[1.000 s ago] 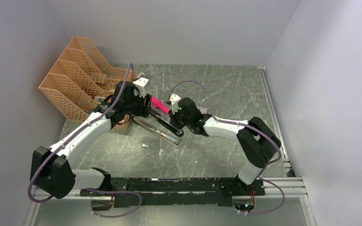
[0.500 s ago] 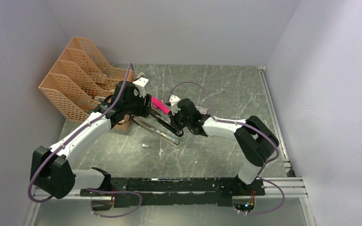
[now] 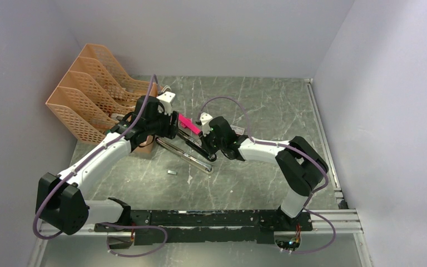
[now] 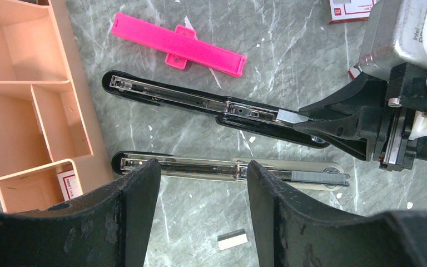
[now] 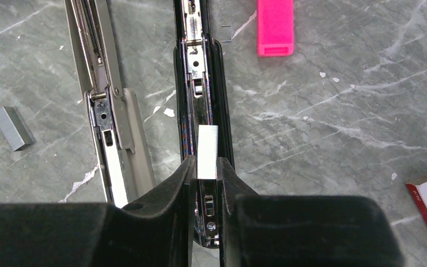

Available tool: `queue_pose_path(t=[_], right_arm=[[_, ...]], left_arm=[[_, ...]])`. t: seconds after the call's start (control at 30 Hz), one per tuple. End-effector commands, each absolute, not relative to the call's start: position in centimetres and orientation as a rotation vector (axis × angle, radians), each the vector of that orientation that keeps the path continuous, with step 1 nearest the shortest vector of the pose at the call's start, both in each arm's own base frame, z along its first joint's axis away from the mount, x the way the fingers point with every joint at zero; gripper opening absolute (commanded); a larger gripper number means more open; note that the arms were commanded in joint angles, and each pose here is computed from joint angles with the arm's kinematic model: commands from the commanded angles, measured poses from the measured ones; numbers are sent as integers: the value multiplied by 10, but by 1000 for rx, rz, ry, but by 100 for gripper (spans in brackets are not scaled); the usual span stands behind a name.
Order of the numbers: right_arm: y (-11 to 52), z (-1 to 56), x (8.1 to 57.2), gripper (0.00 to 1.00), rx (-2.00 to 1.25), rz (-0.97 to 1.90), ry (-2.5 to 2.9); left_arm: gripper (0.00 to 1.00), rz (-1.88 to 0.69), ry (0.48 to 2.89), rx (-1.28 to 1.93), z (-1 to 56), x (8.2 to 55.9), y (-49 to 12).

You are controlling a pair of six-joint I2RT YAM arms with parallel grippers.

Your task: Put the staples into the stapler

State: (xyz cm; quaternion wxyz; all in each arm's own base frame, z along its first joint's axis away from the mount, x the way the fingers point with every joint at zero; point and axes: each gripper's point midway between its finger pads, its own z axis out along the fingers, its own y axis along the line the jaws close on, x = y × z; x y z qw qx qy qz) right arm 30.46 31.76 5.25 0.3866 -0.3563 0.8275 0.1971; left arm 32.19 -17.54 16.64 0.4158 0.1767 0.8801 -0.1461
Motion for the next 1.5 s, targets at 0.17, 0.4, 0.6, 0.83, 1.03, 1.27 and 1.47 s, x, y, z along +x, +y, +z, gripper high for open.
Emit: queue_pose_path(t=[0.17, 0.4, 0.6, 0.83, 1.03, 1.27, 1.47], right_arm=[[314, 53, 304, 0, -905, 473, 2140], [313, 56, 306, 0, -881, 466, 2149], [311, 59, 309, 0, -857, 444, 2151], [312, 65, 311, 0, -832, 451, 2138], [315, 78, 311, 0, -843, 481, 2074], [322, 86, 307, 0, -869, 511, 2023], [325, 75, 306, 0, -892, 513, 2061]], left_arm=[[63, -367, 2160, 432, 177, 326, -174], [63, -366, 2161, 432, 176, 326, -174], [63, -366, 2160, 431, 176, 326, -173], [63, -366, 2159, 431, 177, 326, -173], [63, -365, 2158, 432, 177, 326, -173], [63, -365, 2158, 431, 177, 326, -173], [63, -363, 2159, 432, 176, 326, -173]])
